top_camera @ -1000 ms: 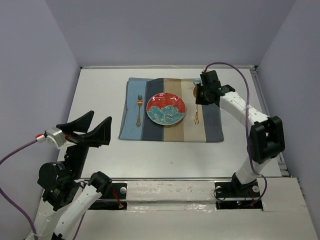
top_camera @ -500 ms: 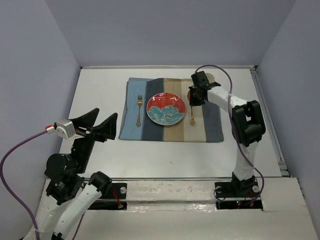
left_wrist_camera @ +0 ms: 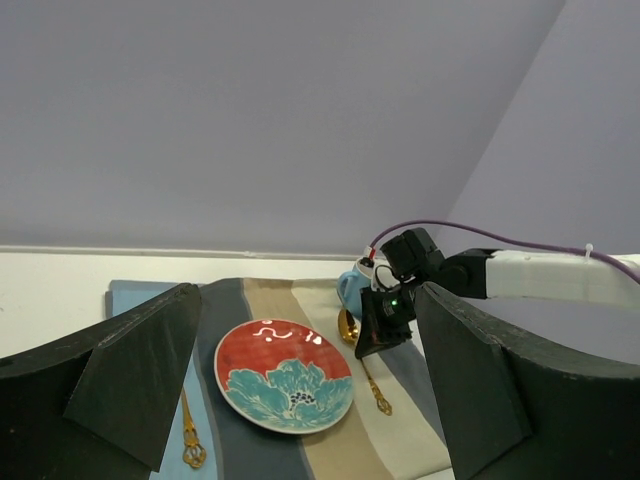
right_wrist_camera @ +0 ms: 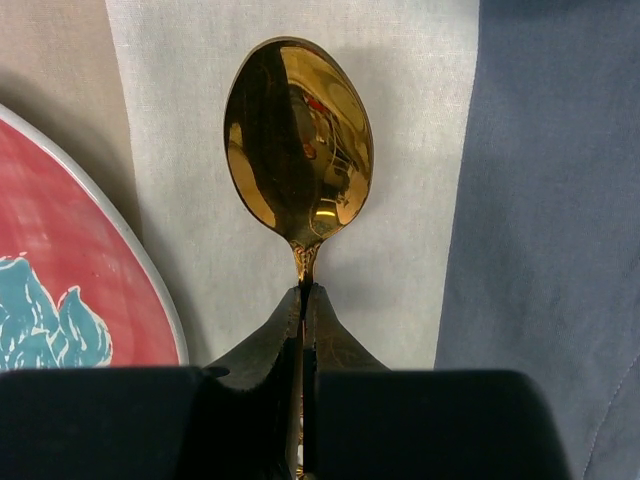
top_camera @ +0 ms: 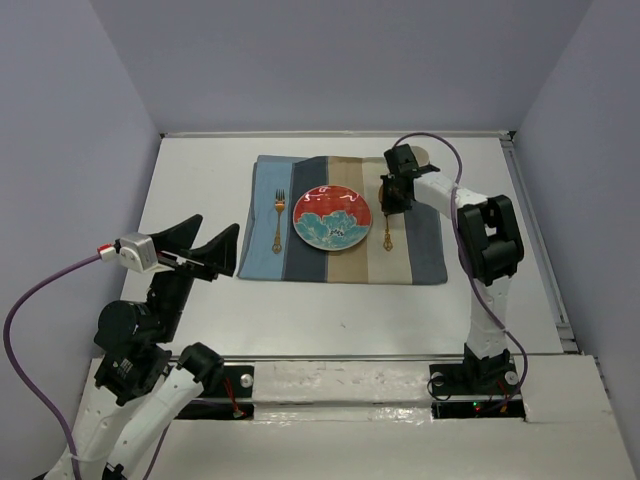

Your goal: Set the dinner table for one person

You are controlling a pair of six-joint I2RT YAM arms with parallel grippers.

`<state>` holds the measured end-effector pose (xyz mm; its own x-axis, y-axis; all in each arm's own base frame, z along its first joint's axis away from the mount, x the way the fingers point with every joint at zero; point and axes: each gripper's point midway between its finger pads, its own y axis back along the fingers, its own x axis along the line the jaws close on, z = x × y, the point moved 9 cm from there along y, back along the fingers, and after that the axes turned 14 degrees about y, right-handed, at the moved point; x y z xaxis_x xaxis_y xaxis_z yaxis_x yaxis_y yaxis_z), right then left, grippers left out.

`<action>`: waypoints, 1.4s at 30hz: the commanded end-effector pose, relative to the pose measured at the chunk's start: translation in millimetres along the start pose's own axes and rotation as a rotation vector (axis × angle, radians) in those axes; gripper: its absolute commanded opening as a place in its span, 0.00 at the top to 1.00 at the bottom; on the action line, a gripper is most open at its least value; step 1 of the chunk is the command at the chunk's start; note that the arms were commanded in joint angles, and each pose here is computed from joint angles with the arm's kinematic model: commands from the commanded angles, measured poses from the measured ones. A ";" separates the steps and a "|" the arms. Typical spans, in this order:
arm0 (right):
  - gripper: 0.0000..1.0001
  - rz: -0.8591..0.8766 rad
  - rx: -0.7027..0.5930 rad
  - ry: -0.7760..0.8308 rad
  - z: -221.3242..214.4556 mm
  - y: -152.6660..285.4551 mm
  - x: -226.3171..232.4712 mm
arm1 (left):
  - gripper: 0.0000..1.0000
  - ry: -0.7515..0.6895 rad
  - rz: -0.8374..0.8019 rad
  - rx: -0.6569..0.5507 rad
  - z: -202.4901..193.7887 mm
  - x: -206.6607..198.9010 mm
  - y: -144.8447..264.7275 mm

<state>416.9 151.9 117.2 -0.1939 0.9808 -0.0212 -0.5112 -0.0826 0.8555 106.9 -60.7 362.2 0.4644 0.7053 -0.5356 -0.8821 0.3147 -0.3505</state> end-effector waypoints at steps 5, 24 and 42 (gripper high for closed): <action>0.80 -0.005 -0.087 -0.016 22.9 7.5 0.9 | 0.01 -0.016 -0.012 -0.023 2.6 -1.3 -5.1; 0.75 0.191 -0.415 -0.045 -3.6 151.6 9.2 | 0.01 -0.032 0.026 0.003 -4.4 4.6 -13.2; 0.21 0.280 -0.907 -0.099 -94.1 344.8 -20.7 | 0.01 -0.078 0.220 0.054 -16.2 25.8 -32.3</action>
<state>172.8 98.3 379.4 -0.4624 0.8626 0.2053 -0.8780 -0.4777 0.0297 140.9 -60.9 344.2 0.2747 0.7923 -0.5449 -0.9593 0.1873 -0.2114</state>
